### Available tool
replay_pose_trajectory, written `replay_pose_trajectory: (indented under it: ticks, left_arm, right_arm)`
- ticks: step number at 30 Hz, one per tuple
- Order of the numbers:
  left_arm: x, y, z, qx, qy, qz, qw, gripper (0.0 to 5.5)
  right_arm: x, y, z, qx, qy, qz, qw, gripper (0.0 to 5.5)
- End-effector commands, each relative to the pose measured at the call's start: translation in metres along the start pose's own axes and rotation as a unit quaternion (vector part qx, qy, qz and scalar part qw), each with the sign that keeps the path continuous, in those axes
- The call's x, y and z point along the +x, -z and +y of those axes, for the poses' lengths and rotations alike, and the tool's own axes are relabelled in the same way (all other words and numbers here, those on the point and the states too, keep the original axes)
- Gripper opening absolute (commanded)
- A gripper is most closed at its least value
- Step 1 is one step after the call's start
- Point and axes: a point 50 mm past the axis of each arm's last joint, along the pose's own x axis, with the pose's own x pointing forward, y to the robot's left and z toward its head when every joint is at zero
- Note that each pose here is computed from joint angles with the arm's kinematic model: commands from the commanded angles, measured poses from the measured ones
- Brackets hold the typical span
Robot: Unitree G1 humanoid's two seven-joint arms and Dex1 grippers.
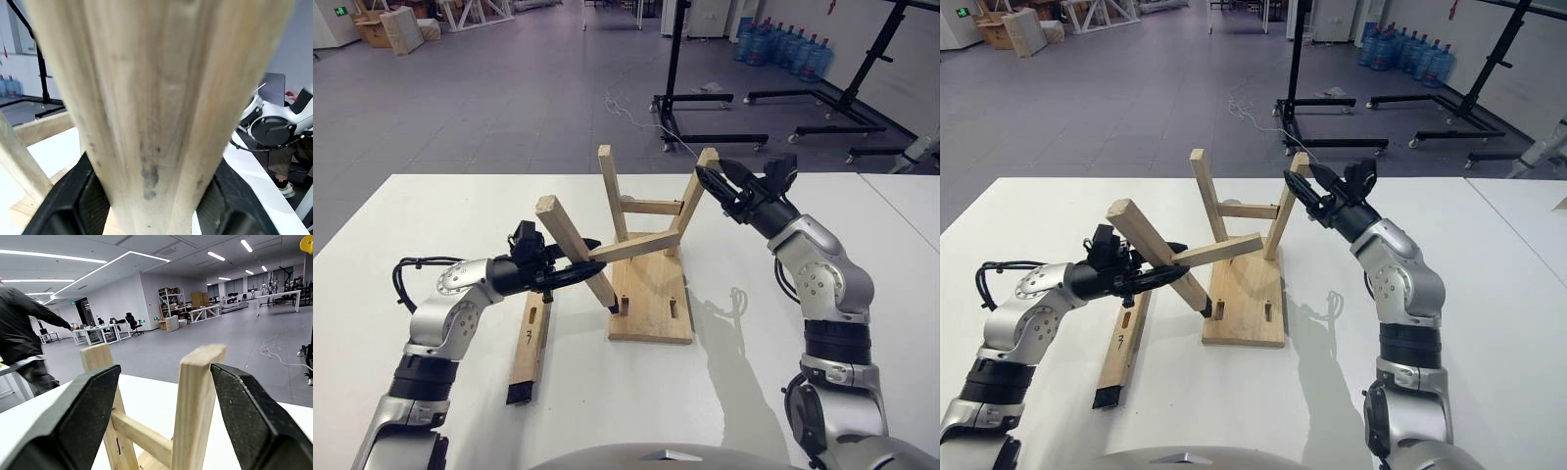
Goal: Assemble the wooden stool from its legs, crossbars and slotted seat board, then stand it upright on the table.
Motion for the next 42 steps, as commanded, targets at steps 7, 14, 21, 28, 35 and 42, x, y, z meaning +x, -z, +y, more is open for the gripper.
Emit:
replay_pose_trajectory:
  ticks: [7,14,21,28,35,42]
  left_arm:
    - [0.002,-0.004,0.016,0.008,0.015,0.000,1.000,2.08]
    - [0.020,-0.004,0.015,0.019,0.041,0.011,0.999,2.08]
    - [0.022,0.018,0.017,-0.004,0.043,0.077,0.996,2.08]
    - [0.025,0.030,0.011,-0.009,0.053,0.129,0.990,2.07]
    - [0.030,0.033,-0.004,0.009,0.059,0.143,0.988,2.07]
    - [0.032,0.033,-0.008,0.013,0.052,0.130,0.990,2.07]
  right_arm:
    - [0.006,-0.001,-0.006,-0.004,-0.019,0.029,0.999,3.39]
    - [0.008,0.004,-0.002,-0.004,-0.026,0.037,0.999,3.39]
    - [0.013,0.000,0.000,-0.006,-0.035,0.034,0.999,3.39]
    - [0.012,0.001,0.001,-0.006,-0.031,0.036,0.999,3.39]
    - [0.011,0.004,0.001,-0.004,-0.026,0.039,0.999,3.39]
    - [0.010,0.005,0.000,-0.006,-0.022,0.041,0.999,3.39]
